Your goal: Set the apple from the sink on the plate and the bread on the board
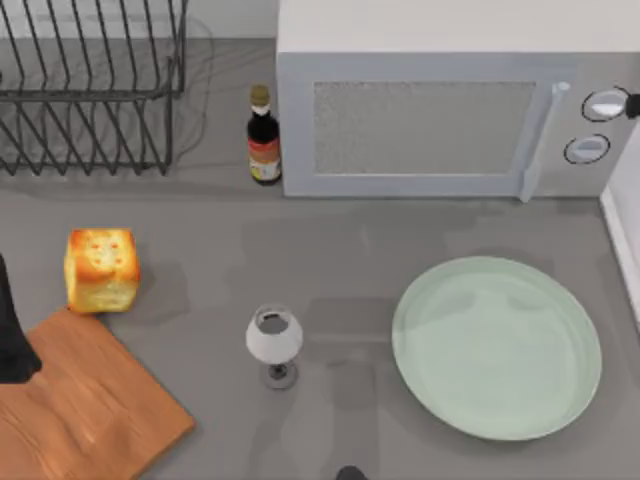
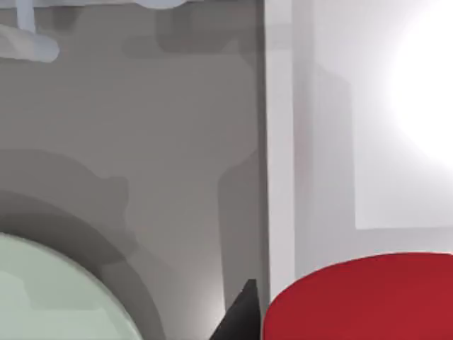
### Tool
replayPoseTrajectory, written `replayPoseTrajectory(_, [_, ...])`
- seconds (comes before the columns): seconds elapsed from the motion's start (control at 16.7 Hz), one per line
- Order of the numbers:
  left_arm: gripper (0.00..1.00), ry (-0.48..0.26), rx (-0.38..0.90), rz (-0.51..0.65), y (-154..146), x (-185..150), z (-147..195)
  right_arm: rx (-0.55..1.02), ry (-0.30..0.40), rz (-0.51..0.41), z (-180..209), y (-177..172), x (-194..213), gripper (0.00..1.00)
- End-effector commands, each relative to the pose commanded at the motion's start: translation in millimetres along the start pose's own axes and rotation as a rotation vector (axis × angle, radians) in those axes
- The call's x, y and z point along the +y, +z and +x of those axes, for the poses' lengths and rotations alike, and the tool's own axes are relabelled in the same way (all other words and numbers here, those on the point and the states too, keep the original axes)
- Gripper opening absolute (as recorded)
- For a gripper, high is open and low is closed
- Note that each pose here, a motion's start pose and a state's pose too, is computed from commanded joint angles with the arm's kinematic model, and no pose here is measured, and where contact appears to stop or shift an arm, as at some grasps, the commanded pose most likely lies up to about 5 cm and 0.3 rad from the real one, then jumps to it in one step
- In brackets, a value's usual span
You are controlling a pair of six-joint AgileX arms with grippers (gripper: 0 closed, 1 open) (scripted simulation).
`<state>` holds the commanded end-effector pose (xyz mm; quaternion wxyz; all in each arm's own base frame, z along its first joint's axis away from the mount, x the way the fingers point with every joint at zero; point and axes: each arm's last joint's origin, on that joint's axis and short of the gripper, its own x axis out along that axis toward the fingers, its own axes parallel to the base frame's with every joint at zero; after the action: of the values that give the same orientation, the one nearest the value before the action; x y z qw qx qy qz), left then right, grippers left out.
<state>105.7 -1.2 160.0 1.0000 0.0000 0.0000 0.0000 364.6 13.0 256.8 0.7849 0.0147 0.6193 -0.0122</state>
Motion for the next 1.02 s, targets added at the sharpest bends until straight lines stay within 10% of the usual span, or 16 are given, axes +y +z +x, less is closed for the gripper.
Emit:
replayPoseTrajectory(0.54, [1.00,0.000,0.000,0.000,0.0,0.0,0.0,0.154,0.033,-0.018,-9.2,-64.7,134.3,0.00])
replayPoseTrajectory(1.02, [1.00,0.000,0.000,0.000,0.0,0.0,0.0,0.235,-0.005,-0.028,9.3,-81.7,157.6,0.00])
